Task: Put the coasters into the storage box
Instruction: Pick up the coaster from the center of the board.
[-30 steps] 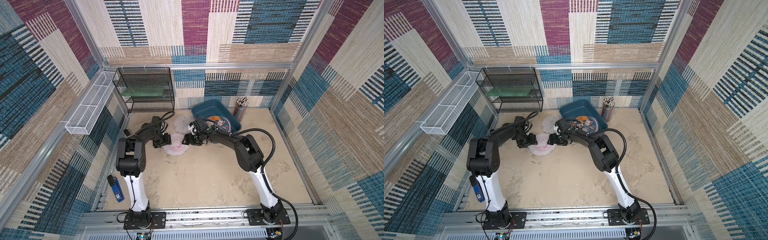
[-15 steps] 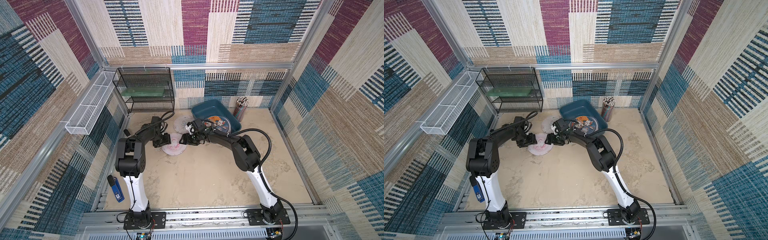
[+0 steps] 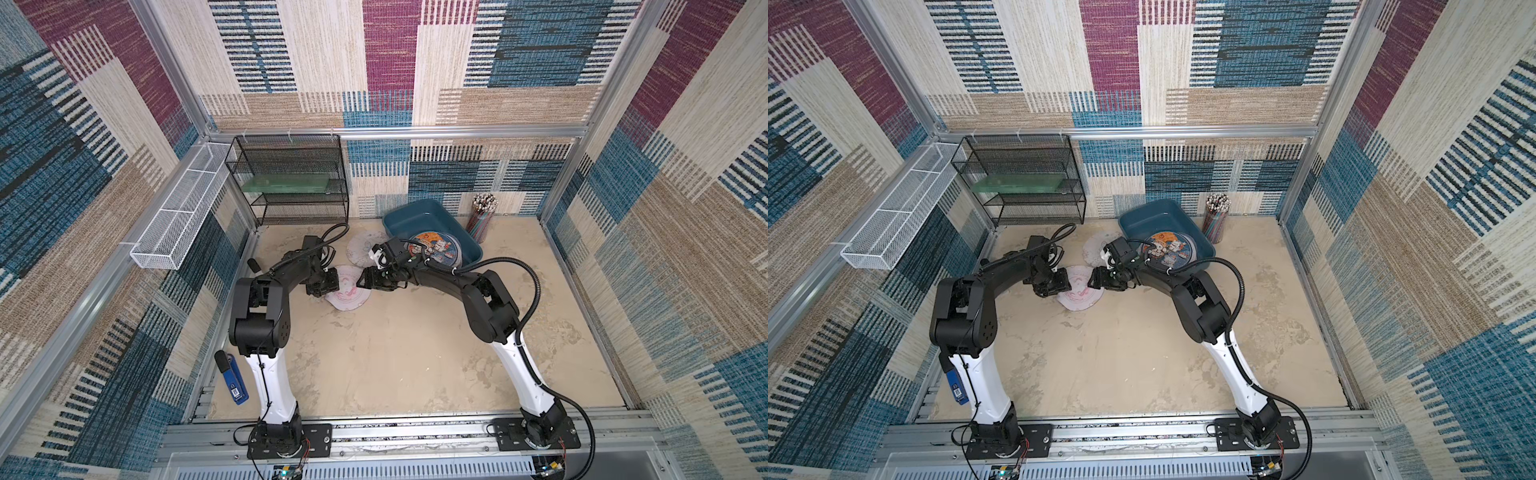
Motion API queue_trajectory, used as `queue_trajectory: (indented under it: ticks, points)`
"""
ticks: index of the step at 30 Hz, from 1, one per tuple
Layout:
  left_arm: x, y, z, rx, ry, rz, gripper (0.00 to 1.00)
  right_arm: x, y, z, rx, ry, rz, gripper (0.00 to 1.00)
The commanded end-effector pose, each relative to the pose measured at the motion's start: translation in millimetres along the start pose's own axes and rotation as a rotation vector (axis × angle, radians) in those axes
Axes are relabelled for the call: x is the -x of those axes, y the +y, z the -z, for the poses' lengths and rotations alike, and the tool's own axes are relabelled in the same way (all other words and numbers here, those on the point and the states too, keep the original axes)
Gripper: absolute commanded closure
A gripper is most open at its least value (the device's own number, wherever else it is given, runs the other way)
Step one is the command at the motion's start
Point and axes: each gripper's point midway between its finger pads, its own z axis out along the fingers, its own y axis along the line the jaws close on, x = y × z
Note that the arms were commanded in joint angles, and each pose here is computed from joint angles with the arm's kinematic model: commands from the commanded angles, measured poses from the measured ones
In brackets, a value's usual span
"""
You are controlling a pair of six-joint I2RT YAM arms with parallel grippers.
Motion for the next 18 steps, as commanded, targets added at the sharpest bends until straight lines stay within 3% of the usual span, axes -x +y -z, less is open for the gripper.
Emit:
queue_trajectory:
  ticks: [1, 10, 18]
  points:
    - [-12.2, -5.0, 3.3, -0.024, 0.046, 0.020, 0.65, -27.3, -26.3, -3.4, -0.095, 0.088, -0.077, 0.32]
    - [-4.5, -21.8, 30.5, -0.059, 0.000, 0.005, 0.95, -12.8, 0.6, 24.8, -0.019, 0.031, -0.058, 0.23]
    - [9.2, -64.6, 85.4, -0.118, -0.096, -0.069, 1.00, -30.3, 25.6, 92.8, 0.045, 0.003, -0.031, 0.16]
